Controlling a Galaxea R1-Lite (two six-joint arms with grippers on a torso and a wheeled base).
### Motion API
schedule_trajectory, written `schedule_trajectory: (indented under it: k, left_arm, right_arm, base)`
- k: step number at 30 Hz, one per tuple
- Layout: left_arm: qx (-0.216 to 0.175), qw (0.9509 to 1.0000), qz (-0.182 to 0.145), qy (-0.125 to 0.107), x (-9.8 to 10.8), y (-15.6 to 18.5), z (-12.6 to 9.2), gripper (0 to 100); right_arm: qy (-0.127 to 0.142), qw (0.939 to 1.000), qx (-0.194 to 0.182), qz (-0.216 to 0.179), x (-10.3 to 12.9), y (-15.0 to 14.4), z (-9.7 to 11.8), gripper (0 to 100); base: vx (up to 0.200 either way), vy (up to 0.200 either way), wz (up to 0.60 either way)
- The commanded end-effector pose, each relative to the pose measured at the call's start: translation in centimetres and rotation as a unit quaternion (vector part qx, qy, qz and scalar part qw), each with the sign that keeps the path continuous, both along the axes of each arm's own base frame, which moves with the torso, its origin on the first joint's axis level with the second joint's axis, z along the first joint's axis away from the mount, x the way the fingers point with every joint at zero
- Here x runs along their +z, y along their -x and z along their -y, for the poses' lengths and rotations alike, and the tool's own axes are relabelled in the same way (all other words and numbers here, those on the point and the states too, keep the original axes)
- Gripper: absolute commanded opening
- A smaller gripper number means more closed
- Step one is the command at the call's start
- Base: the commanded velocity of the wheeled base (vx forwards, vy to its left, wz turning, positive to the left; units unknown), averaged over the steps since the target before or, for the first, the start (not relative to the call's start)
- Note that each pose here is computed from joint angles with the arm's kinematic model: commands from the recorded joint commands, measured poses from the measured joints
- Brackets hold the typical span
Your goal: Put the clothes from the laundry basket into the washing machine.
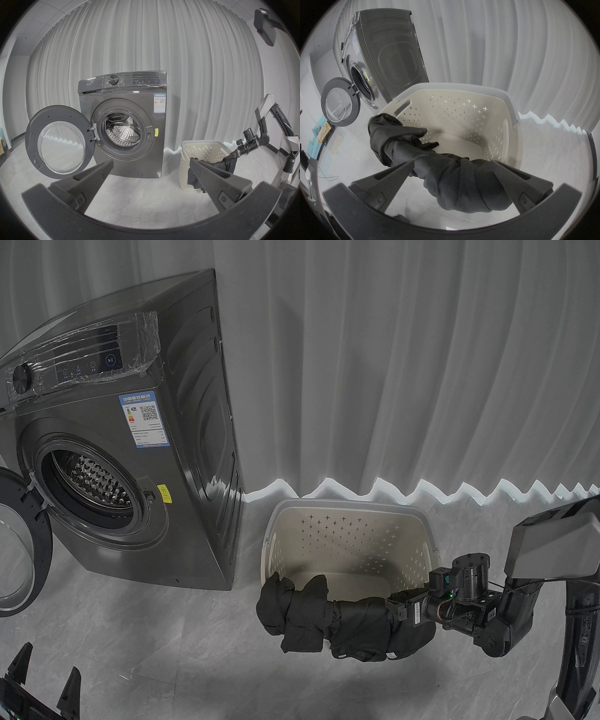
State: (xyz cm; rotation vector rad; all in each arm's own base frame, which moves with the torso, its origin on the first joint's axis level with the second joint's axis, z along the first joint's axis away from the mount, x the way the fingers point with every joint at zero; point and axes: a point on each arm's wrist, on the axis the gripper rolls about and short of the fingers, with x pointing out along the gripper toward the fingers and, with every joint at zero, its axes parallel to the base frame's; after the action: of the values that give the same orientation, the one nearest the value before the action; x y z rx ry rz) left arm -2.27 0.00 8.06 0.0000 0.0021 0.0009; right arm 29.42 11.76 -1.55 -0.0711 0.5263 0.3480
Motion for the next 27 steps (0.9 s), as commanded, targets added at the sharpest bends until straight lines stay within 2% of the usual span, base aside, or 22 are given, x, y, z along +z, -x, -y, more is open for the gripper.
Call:
schedule_trajectory:
  k: [1,14,27]
  left_arm:
    - [0.000,1.0000,0.000,0.000,-0.53,0.01,0.00,100]
    - [0.000,1.0000,0.000,-0.001,-0.53,0.01,0.00,100]
    - [0.000,1.0000,0.000,0.000,-0.53,0.01,0.00,100]
  right_arm:
    - [0.009,0.9998,-0.002,-0.019,-2.01,-0.62,0.00,100]
    - [0.008,0.9999,-0.007,-0.010,-1.81,-1.43,0.06,100]
    - [0.008,0.9999,-0.007,-0.010,-1.42,-1.05,0.30,100]
  base:
    - [0.000,0.000,0.00]
    - [0.000,0.000,0.00]
    - [0.000,0.000,0.00]
